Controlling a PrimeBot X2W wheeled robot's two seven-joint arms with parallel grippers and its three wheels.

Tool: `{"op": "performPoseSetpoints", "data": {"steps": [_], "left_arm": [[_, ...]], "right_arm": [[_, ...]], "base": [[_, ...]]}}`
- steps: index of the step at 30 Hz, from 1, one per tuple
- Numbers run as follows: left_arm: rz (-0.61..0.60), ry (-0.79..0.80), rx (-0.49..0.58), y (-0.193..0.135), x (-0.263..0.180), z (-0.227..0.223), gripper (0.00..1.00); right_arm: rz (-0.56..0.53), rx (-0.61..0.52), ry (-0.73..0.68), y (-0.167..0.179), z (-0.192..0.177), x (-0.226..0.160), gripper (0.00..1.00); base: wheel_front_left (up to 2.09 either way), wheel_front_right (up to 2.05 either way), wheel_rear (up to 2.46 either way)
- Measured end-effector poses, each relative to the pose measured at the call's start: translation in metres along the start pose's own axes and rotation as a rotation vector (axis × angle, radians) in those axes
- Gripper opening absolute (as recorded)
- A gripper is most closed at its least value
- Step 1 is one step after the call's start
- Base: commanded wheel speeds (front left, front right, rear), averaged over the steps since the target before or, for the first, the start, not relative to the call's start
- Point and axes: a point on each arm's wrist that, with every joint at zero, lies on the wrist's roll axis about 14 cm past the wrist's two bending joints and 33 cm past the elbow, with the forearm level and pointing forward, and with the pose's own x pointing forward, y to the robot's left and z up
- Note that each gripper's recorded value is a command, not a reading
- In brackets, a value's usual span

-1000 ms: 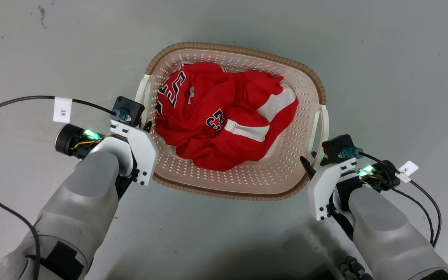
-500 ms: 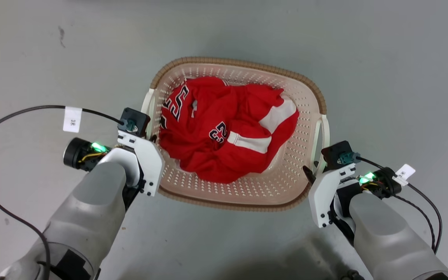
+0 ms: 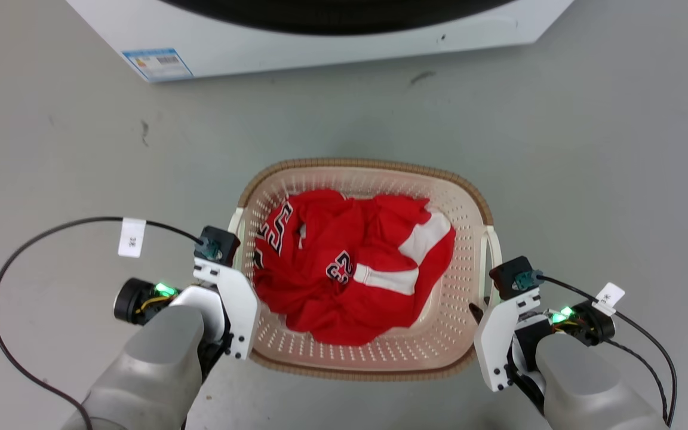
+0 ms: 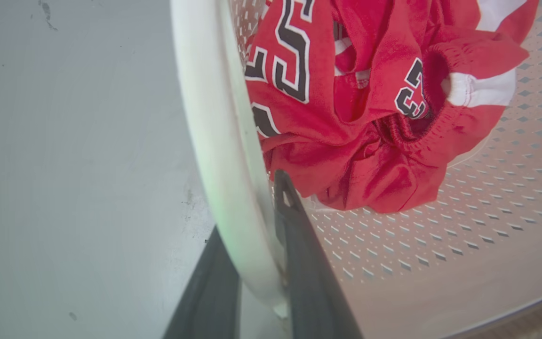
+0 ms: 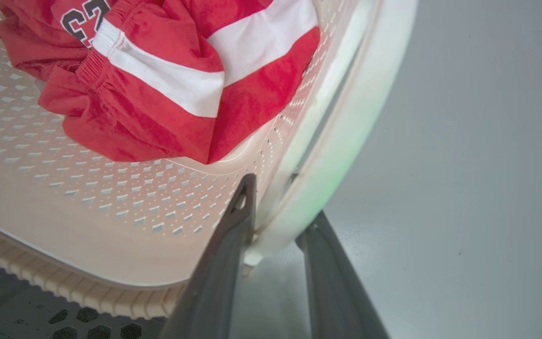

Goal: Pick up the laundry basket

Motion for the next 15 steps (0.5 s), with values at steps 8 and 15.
{"op": "performPoseSetpoints", "data": {"steps": [8,15], "left_arm": [[0.019,-0.001,-0.017,-0.005,-0.034,-0.002,0.00],[0.036,-0.013,-0.017,-0.006,-0.062,0.003,0.00]], "right_arm": [[-0.001,-0.028,-0.035,0.008,0.013,-0.024,0.00],[-0.002,-0.064,-0.069,0.015,0.026,-0.044,0.00]], "base": [[0.00,0.00,0.00],[0.00,0.00,0.00]]}}
